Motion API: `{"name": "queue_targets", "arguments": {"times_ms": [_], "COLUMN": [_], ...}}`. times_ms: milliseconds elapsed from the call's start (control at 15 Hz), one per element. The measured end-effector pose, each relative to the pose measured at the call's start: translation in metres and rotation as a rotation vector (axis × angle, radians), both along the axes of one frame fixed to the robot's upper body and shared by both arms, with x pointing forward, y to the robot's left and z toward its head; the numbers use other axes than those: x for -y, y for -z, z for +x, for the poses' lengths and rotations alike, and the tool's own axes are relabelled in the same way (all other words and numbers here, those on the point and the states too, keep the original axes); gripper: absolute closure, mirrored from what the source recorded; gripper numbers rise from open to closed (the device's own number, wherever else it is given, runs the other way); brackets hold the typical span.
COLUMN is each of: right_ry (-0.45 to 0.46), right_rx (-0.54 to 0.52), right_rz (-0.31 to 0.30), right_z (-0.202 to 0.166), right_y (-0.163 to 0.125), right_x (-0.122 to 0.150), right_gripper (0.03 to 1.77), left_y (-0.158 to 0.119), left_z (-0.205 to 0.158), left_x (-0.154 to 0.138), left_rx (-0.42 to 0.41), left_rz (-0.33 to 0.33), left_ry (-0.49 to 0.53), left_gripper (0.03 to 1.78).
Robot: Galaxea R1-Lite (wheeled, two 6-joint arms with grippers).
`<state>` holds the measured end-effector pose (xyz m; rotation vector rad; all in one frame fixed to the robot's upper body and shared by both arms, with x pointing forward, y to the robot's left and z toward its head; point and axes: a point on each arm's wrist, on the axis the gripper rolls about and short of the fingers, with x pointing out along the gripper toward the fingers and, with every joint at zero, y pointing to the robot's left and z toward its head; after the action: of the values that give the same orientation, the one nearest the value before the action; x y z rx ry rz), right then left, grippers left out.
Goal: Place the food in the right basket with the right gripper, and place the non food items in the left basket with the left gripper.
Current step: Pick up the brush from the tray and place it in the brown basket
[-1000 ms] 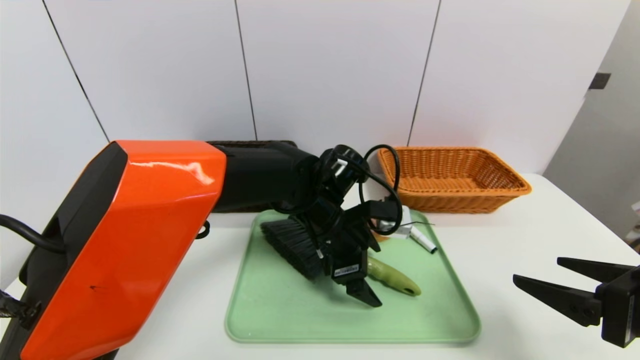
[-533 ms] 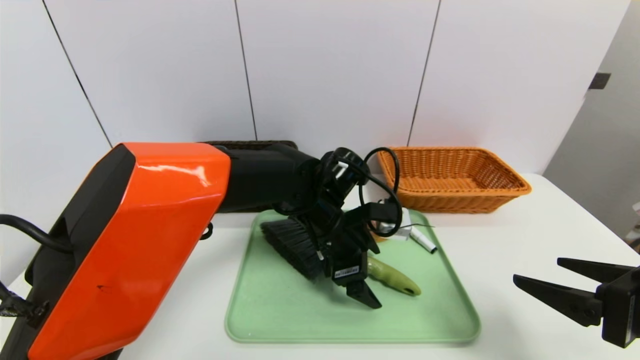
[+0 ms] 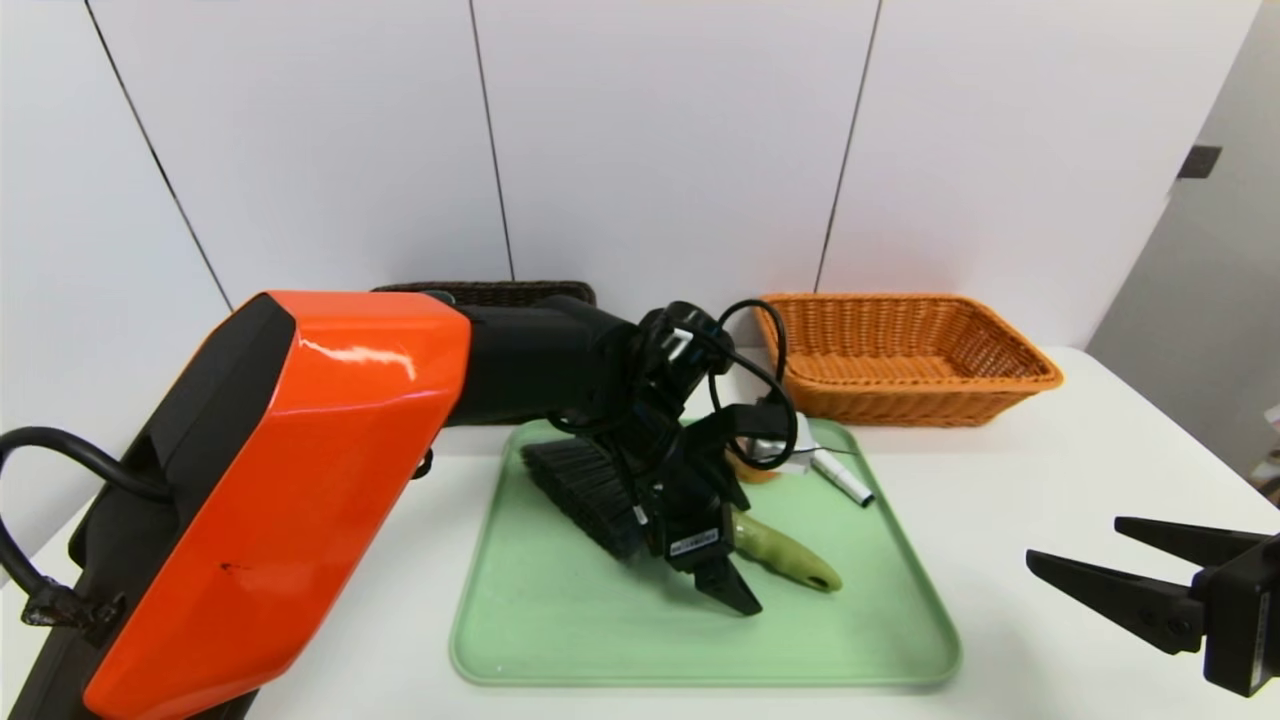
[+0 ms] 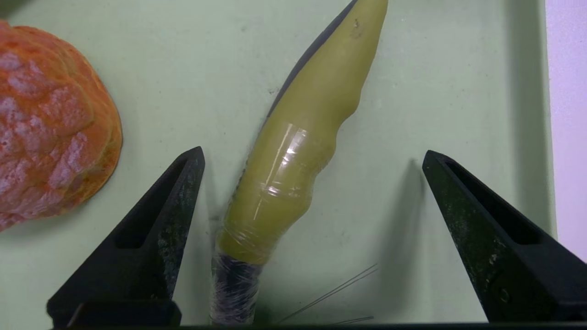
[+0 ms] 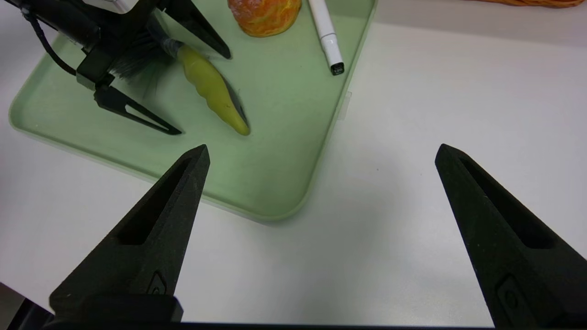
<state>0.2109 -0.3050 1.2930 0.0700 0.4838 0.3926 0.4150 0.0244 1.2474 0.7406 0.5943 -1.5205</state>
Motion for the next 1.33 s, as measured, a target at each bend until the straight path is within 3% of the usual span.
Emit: {"name": "queue_targets", "arguments": {"times_ms": [733, 1000, 1267, 1333], "right_ry": [-0.001, 0.000, 0.001, 0.001], "right_rx": [0.001, 0.011, 0.011, 0.012], "right_rz": [0.001, 0.004, 0.004, 0.004], "right_z": [0.0001, 0.0005, 0.0004, 0.0003], "right_y": [-0.0001, -0.0011, -0.0011, -0.0012], "right_x": [0.0000, -0.0002, -0.0001, -0.0001], "right_gripper": [0.10, 0.10, 0.10, 0.10], "left_y": [0.0022, 0.0051, 0.0073, 0.0076], "left_z": [0.0033, 0.0045, 0.0054, 0.0055], "left_x": [-0.0001, 0.0010, 0.0006, 0.0006], "left_rx": [0.005, 0.008, 0.003, 0.001], "left_rz": [-0.007, -0.006, -0.001, -0.001], "left_ry": [-0.007, -0.006, -0.007, -0.007], "left_gripper": [0.12, 0.70, 1.13, 1.35]}}
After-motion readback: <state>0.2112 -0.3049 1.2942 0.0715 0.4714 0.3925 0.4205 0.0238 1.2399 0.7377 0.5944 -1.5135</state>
